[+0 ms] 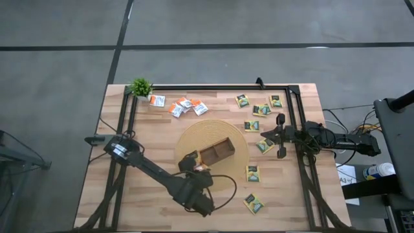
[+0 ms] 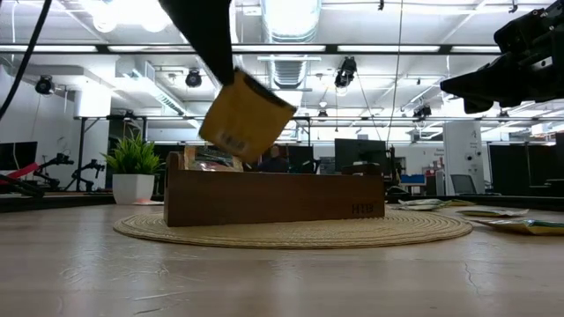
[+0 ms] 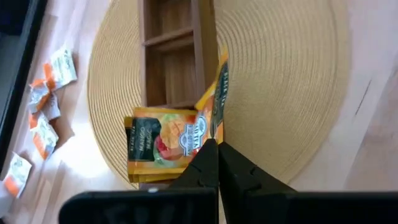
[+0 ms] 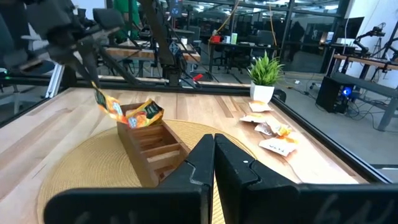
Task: Pick & Place Tea
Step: Put the mango tea sachet into the left section of the wooden organizer
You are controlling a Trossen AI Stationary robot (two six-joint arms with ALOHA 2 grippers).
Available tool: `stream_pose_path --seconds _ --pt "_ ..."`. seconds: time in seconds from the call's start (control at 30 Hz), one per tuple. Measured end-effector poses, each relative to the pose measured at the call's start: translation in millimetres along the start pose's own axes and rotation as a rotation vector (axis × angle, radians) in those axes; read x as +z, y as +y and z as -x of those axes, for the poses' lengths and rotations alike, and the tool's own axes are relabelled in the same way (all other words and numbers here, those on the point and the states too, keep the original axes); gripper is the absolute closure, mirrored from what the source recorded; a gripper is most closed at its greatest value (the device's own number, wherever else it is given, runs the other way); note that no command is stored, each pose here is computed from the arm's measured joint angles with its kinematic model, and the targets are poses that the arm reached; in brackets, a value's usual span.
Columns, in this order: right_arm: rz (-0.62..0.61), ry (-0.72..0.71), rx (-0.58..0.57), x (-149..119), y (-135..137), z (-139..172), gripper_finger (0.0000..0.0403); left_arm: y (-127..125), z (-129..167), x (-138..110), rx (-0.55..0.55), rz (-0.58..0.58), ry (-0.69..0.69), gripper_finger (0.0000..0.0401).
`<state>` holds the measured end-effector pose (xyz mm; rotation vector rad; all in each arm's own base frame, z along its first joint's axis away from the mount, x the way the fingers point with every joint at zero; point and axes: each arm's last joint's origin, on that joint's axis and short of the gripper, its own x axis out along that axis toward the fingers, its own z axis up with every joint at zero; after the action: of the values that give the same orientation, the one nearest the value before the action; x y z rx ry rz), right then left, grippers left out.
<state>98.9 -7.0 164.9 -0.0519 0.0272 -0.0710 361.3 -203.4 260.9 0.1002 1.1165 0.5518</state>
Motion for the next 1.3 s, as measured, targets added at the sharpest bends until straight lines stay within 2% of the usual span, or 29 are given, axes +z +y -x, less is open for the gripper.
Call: stream_pose_path --seconds 0.23,0.97,1.1,1.3 --pt "0.0 0.0 0.0 0.0 0.0 0.0 0.0394 2.0 1.2 0.6 0.006 0.035 -0.013 0.0401" --pt "0.0 0.0 0.0 -0.1 0.0 0.0 0.0394 7.9 -20.7 -11.3 0.096 0.205 0.076 0.0401" --pt "0.0 0.0 0.0 -0.1 0.0 0.0 0.0394 12.8 -14.0 -9.2 0.077 0.221 0.062 0.0401" --pt "0.0 0.0 0.0 0.0 0.0 0.0 0.0394 36.6 9.8 -7.8 0.031 0.278 -0.024 0.0401"
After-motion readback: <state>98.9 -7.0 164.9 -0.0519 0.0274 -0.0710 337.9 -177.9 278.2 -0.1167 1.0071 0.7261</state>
